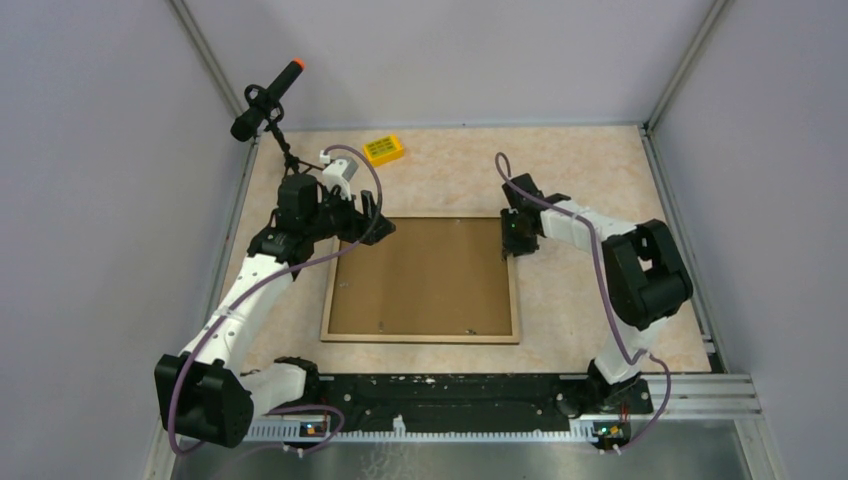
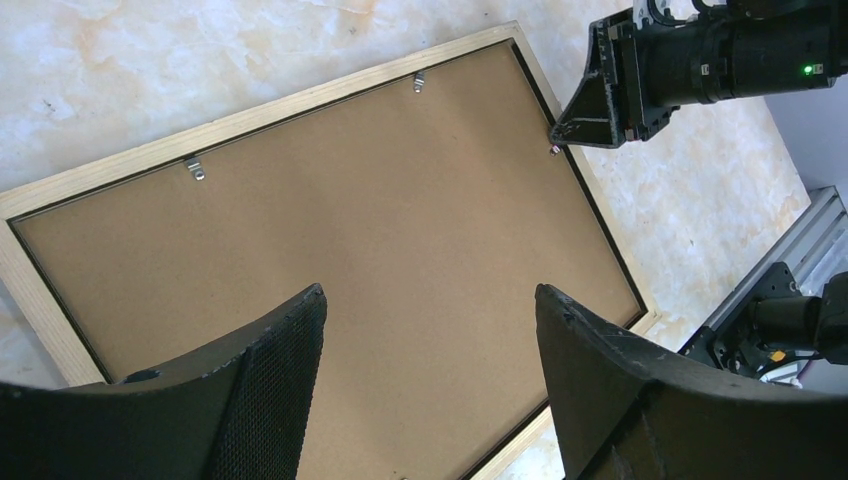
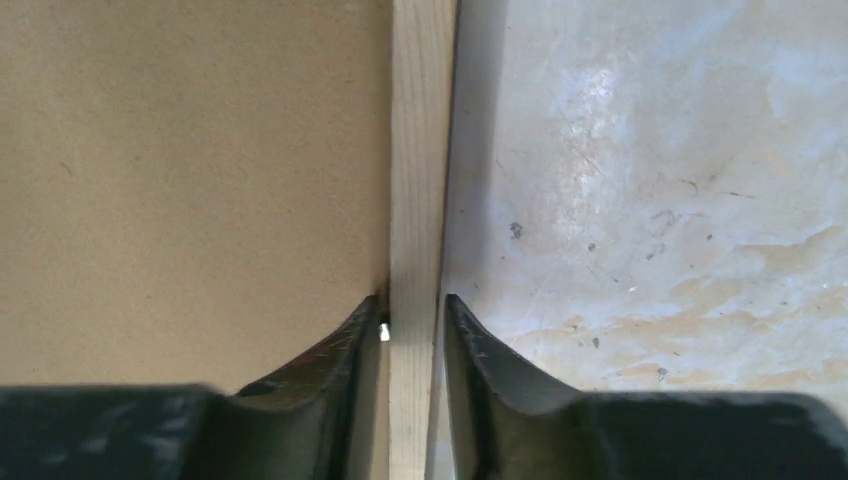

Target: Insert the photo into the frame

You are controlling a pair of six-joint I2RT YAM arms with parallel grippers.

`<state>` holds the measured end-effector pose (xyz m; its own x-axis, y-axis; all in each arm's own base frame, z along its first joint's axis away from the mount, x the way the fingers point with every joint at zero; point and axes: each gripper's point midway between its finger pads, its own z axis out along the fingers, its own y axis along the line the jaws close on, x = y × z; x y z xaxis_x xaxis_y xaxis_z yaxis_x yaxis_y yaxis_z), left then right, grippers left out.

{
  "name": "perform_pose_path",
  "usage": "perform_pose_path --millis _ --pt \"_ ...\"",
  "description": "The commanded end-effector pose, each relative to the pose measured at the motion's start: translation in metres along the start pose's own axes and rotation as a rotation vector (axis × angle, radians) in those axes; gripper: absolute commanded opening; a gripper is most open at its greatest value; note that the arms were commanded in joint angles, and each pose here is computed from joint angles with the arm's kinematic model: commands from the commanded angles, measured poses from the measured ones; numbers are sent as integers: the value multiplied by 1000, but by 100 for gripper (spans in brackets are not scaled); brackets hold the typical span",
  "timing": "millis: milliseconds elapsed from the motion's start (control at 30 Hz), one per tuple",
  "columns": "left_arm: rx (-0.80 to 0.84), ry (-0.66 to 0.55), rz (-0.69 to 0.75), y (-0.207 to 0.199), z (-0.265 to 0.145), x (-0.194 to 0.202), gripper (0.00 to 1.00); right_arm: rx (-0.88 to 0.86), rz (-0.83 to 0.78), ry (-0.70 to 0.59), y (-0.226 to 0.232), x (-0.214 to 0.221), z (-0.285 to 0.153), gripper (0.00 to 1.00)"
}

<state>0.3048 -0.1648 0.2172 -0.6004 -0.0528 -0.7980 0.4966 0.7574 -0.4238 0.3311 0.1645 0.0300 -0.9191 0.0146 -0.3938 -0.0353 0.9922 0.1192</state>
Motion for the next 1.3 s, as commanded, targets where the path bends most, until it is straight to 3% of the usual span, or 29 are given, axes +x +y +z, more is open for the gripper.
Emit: perform_pose_path --millis 0,133,233,367,500,733,933,1067,1267 --pt "25 -38 30 -6 -2 -8 81 -53 -46 -40 18 -23 -10 39" --pt "24 -41 32 -5 -2 -9 81 -61 -88 -62 19 -28 -34 59" --pt "23 -45 34 -6 -3 -10 81 -57 -124 -39 19 -8 -46 64" --pt "25 -45 34 -6 -3 -9 81 -78 -141 9 18 33 -49 63" --pt "21 -45 31 -5 -3 -9 81 -141 -134 4 23 49 -49 53" --pt "4 -41 29 -1 -1 -7 81 -92 -123 34 13 61 -32 51" --pt "8 -43 30 -2 -2 -7 81 -23 -154 21 3 54 -21 29" --pt "15 -45 30 -4 -2 -8 81 58 -219 13 -5 34 -7 3" --pt "28 -48 32 -7 -4 -9 81 97 -396 -64 -11 -24 13 0"
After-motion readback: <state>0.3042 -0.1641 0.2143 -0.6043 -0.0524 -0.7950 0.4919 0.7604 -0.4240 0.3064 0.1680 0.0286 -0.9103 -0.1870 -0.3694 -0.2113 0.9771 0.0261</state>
